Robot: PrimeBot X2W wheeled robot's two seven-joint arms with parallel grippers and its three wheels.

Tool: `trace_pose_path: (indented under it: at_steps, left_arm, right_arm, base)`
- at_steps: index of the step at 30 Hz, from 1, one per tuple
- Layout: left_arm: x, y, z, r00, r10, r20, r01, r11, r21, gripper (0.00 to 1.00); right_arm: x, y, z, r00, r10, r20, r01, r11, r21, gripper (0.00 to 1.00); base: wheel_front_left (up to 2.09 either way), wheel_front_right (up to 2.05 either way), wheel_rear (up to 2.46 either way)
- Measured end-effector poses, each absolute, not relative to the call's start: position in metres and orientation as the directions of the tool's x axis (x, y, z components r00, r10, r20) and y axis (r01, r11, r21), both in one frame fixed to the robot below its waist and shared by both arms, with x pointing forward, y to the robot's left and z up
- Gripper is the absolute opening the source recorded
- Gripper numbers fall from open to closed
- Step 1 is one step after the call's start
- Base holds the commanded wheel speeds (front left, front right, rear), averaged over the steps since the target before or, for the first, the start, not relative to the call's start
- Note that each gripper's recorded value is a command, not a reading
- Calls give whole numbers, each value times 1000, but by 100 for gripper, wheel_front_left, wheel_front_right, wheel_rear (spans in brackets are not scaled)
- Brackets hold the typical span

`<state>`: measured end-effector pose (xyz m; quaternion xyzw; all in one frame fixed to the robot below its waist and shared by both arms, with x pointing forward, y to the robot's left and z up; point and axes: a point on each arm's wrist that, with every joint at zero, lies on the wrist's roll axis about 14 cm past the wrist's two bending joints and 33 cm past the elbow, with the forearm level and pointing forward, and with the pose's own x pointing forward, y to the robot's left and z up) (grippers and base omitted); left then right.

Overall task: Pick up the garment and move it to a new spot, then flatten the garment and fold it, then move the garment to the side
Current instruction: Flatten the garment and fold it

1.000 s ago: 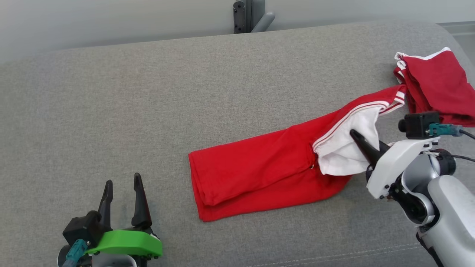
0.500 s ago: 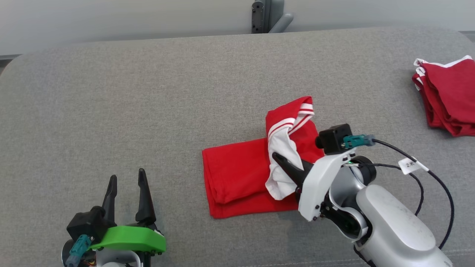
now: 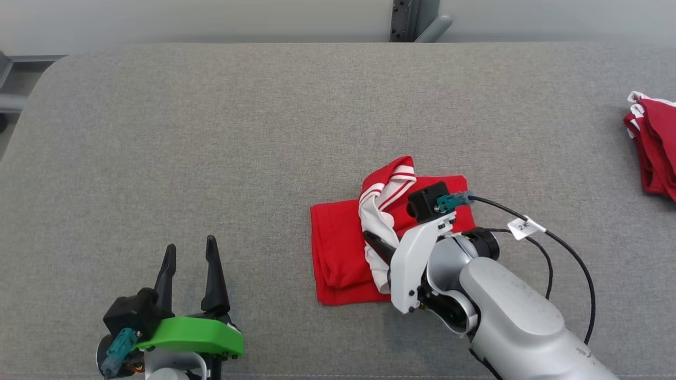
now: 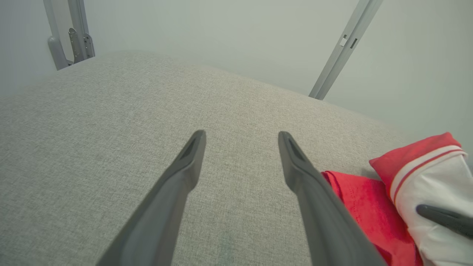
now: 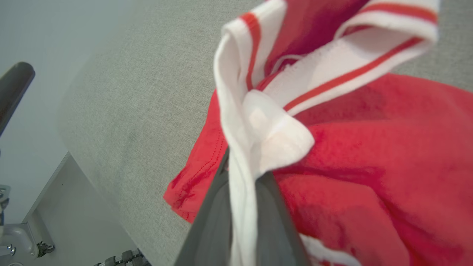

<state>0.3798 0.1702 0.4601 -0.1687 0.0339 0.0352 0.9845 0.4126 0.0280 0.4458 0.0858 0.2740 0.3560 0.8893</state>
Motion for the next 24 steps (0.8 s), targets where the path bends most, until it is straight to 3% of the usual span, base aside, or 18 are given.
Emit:
trace_pose_path:
  at_steps: [1,2,4,5,14,24]
  left_arm:
    - [380,171,460,995,60,-80,-83,940,-330,100]
    - [380,171,460,995,61,-81,-85,939,-332,100]
    - [380,171,460,995,61,-81,-85,938,-335,100]
    - [380,170,460,995,61,-80,-84,939,-335,100]
    - [381,169,464,996,61,-68,-80,938,-337,100]
    - [385,155,468,998,20,-55,-37,942,-334,100]
  right_arm:
    - [412,31,444,591,684,-428,-589,728,350,0]
    - [411,34,442,583,686,-435,-590,726,354,24]
    - [407,39,436,559,690,-459,-594,720,359,54]
    - [405,42,433,550,693,-465,-598,716,360,100]
    - [408,54,459,575,730,-369,-627,683,376,100]
    - [446,-7,510,774,618,-138,-551,765,332,100]
  base:
    - [0,0,0]
    - [0,0,0]
    - [0,0,0]
    - [0,0,0]
    - [0,0,0]
    - [0,0,0]
